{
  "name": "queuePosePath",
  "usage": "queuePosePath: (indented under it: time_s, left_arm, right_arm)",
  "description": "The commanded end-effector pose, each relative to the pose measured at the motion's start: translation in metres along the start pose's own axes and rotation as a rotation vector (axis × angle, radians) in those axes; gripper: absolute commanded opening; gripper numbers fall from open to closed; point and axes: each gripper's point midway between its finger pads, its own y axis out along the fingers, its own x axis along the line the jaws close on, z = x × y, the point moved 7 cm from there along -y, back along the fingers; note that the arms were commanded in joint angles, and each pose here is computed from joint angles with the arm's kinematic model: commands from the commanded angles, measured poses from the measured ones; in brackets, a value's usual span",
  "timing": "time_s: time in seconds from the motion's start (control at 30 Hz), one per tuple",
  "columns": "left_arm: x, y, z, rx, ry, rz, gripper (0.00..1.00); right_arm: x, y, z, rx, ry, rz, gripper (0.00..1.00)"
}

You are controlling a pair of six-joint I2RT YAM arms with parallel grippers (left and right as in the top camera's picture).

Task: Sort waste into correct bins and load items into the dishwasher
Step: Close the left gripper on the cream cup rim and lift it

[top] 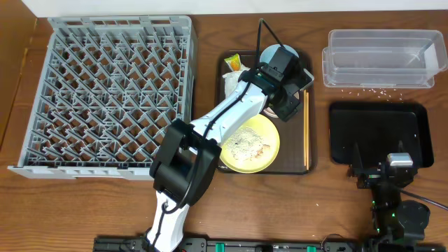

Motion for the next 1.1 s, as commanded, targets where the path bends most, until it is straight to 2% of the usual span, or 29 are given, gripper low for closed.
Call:
queuePosePath:
  time_s: [0.0, 0.63, 0.8, 0.97, 1.07]
  left_arm:
    - [0.000, 0.009, 0.006, 0.021, -0.017, 0.010, 0.67]
    - [0.003, 0.019, 0.006, 0.017, -0.031, 0.003, 0.48]
    - [0.004, 0.019, 0.006, 0.018, -0.032, -0.004, 0.40]
    - [0.004, 0.019, 0.006, 0.018, -0.035, -0.004, 0.25]
    - [0.004, 0.019, 0.006, 0.015, -0.039, -0.004, 0.21]
  right_arm:
    - [-0.001, 0.000, 0.000, 0.000, -0.014, 0.005, 0.99]
    - [-0.001, 0.000, 0.000, 0.000, -0.015, 0.004, 0.99]
    - [-0.001, 0.000, 0.000, 0.000, -0.015, 0.005, 0.99]
    - [-0.001, 0.000, 0.000, 0.000, -0.014, 0.004, 0.99]
    - [-0.001, 0.000, 0.000, 0.000, -0.014, 0.005, 0.99]
